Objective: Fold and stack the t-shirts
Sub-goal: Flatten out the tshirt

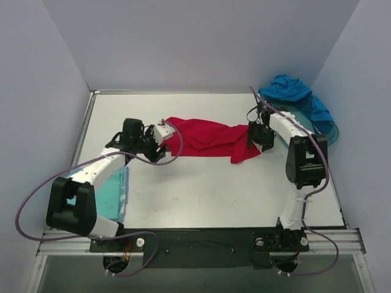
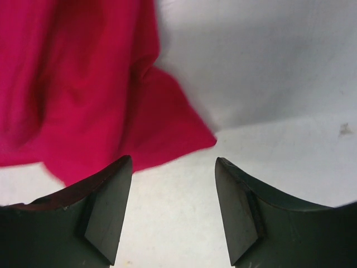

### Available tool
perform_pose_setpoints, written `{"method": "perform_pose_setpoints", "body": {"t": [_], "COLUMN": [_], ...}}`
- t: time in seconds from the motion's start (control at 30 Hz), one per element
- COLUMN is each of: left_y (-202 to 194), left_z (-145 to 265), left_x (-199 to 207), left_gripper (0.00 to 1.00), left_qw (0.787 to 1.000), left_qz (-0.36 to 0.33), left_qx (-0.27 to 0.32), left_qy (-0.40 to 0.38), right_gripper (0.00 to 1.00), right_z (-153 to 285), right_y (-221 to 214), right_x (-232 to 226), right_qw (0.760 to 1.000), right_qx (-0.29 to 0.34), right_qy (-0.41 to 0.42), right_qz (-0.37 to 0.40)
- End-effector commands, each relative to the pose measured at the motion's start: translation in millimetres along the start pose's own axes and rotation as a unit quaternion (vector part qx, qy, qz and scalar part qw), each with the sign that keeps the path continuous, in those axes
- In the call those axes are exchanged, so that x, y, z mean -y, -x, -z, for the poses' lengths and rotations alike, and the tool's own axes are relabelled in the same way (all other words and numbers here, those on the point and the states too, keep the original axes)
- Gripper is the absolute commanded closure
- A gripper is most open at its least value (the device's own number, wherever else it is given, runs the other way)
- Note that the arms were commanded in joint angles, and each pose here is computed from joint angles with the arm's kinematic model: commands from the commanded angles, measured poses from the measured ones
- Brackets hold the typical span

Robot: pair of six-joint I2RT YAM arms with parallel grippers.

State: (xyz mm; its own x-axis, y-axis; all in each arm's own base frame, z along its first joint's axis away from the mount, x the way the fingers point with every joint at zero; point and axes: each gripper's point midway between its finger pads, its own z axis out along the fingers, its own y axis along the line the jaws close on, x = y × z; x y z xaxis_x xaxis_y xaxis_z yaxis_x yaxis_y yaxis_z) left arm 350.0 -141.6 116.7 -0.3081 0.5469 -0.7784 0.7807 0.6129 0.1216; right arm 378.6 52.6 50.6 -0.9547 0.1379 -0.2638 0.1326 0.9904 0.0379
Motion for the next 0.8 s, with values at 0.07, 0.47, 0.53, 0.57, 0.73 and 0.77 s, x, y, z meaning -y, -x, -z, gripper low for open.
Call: {"method": "perform_pose_setpoints", "body": {"t": [0.07,0.47,0.53,0.57,0.73,0.77], "left_y": [21,-5,-10,-12,-32,-35], "left_z": [-40,-116,-122,-123,-129,-129], "left_x": [28,20,18,17,16,18], "left_gripper": [0.3,0.21,0.21,0.21,0.35,0.44], "left_qw": [0.981,0.946,0.943,0.942,0.927,0.926], "left_qz": [-0.178,-0.307,-0.317,-0.319,-0.35,-0.353], "left_qx": [-0.015,-0.081,-0.088,-0.09,-0.115,-0.117], "left_qy": [-0.075,-0.06,-0.058,-0.058,-0.07,-0.072], "right_gripper": [0.45,0.68,0.82,0.95,1.0,1.0], "right_z": [-27,-49,-50,-49,-25,-19], "right_y": [-2,-26,-26,-26,-9,-6], "right_x": [34,29,27,25,28,27], "right_qw": [0.996,0.997,0.997,0.997,0.999,0.999], "right_qx": [-0.031,-0.076,-0.077,-0.078,-0.041,-0.034], "right_qy": [-0.077,-0.032,-0.022,-0.015,0.004,0.007], "right_qz": [0.001,-0.003,-0.002,-0.001,-0.017,-0.016]}}
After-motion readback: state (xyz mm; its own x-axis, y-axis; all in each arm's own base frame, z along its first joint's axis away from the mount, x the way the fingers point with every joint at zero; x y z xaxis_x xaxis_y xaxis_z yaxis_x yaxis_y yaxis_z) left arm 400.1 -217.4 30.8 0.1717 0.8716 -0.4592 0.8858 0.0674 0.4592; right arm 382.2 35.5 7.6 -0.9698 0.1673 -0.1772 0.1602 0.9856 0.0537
